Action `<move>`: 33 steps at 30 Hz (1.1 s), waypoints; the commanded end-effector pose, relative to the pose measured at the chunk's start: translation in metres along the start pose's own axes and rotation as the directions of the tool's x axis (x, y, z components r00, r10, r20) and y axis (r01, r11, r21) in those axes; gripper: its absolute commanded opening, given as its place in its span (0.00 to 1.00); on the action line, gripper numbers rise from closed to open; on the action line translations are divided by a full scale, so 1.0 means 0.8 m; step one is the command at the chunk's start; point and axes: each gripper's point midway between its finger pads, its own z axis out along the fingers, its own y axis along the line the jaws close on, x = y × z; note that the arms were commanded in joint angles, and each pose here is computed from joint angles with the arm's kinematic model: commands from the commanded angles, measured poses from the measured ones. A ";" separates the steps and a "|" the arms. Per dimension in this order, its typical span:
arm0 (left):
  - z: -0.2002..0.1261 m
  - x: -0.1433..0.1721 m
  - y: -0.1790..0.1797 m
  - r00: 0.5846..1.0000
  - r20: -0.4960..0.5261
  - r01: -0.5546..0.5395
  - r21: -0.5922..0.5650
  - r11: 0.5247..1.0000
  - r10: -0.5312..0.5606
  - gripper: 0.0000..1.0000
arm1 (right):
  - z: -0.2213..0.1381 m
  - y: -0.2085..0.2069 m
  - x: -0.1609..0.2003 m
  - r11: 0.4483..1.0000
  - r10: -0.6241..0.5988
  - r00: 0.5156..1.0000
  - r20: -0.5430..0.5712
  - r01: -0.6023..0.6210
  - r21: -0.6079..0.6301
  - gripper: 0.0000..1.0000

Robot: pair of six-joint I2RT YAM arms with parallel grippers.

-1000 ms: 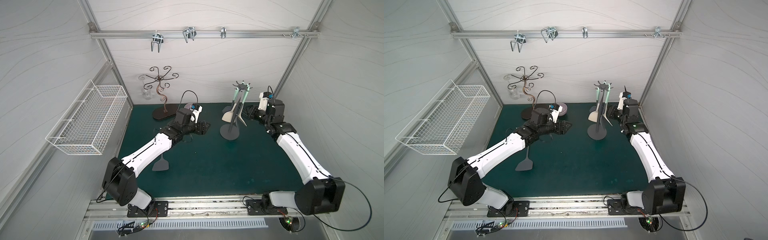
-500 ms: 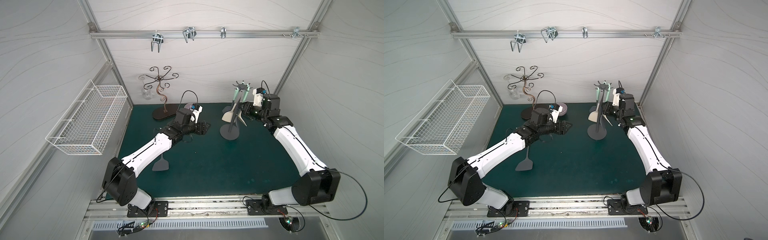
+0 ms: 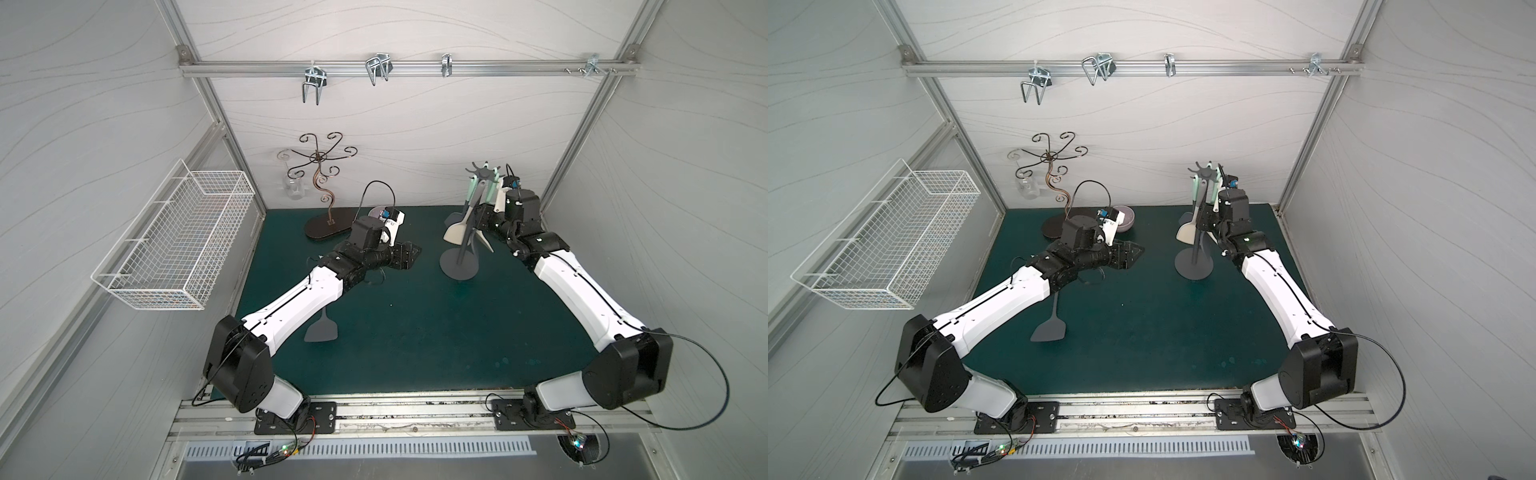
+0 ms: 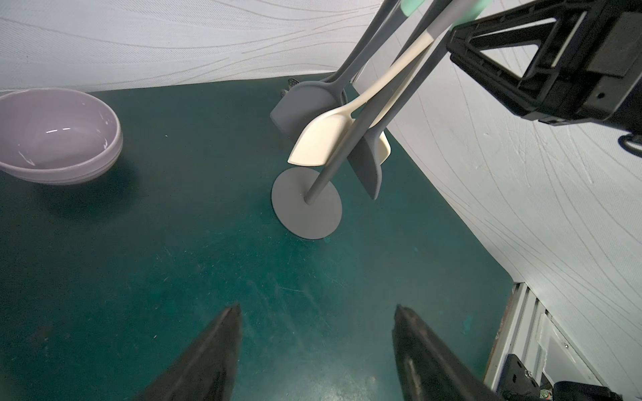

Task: Take the spatula off the kitchen utensil rack
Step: Take off the spatula from the rack.

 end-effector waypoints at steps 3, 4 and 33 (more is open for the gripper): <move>-0.015 -0.028 -0.015 0.997 0.074 -0.037 0.023 0.999 0.035 0.73 | -0.009 -0.008 -0.007 0.997 -0.035 0.999 0.037 0.032 0.067 0.38; -0.015 -0.029 -0.015 0.996 0.076 -0.038 0.024 0.999 0.036 0.73 | -0.008 -0.011 -0.006 0.996 -0.039 0.999 0.036 0.036 0.081 0.39; -0.015 -0.029 -0.016 0.996 0.078 -0.039 0.030 0.999 0.037 0.74 | -0.010 -0.013 -0.021 0.979 -0.195 0.967 0.164 0.182 0.087 0.00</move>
